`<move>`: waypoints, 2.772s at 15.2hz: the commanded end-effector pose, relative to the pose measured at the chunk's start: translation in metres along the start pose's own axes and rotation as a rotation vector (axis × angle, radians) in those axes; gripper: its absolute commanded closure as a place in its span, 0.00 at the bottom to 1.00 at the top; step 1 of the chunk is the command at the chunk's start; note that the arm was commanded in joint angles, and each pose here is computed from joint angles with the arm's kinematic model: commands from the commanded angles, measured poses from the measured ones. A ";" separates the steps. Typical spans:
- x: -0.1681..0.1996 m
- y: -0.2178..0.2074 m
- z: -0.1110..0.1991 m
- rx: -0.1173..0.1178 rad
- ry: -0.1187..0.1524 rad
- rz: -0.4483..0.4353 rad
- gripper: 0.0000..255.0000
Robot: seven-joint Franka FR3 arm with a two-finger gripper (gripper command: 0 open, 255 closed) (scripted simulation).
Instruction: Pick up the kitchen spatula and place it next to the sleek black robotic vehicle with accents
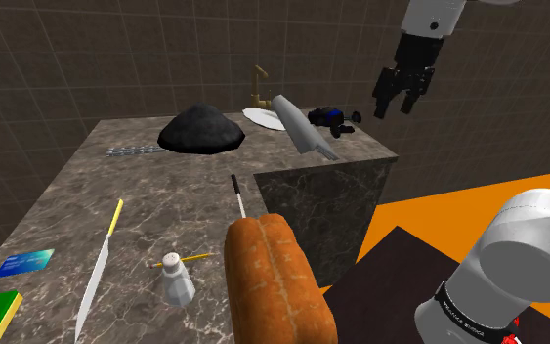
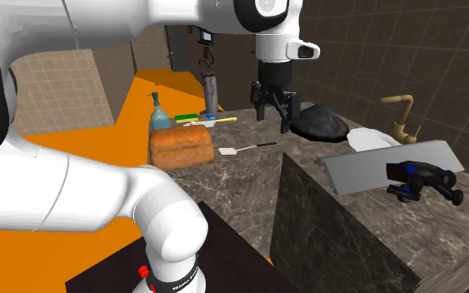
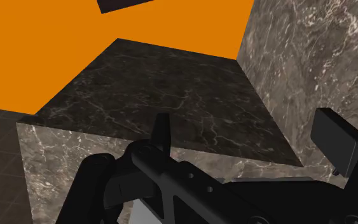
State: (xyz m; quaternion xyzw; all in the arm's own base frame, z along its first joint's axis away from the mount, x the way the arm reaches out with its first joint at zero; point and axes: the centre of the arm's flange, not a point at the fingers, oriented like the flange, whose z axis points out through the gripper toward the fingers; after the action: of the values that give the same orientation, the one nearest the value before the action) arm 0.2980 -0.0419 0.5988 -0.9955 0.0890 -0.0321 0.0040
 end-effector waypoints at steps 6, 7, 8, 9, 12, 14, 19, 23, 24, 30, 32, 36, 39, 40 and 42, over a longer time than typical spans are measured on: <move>0.019 -0.052 0.036 -0.005 0.001 0.038 0.00; 0.023 -0.063 0.044 -0.005 0.001 0.046 0.00; 0.027 -0.073 0.051 -0.006 0.001 0.054 0.00; 0.031 -0.083 0.058 -0.007 0.001 0.061 0.00; 0.044 -0.114 0.080 -0.010 0.002 0.084 0.00; 0.054 -0.134 0.095 -0.012 0.002 0.100 0.00; 0.078 -0.184 0.132 -0.016 0.003 0.138 0.00; 0.098 -0.223 0.162 -0.020 0.003 0.169 0.00; 0.104 -0.233 0.169 -0.021 0.003 0.177 0.00; 0.138 -0.289 0.214 -0.027 0.004 0.223 0.00; 0.149 -0.308 0.229 -0.028 0.005 0.238 0.00; 0.155 -0.315 0.251 -0.029 0.005 0.244 0.00; 0.155 -0.315 0.267 -0.029 0.005 0.244 0.00; 0.155 -0.315 0.272 -0.029 0.005 0.244 0.00; 0.155 -0.315 0.275 -0.029 0.005 0.244 0.00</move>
State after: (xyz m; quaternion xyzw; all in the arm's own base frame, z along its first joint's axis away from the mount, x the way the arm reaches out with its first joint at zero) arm 0.5230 0.2408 0.3407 -0.9771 0.2101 -0.0323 -0.0068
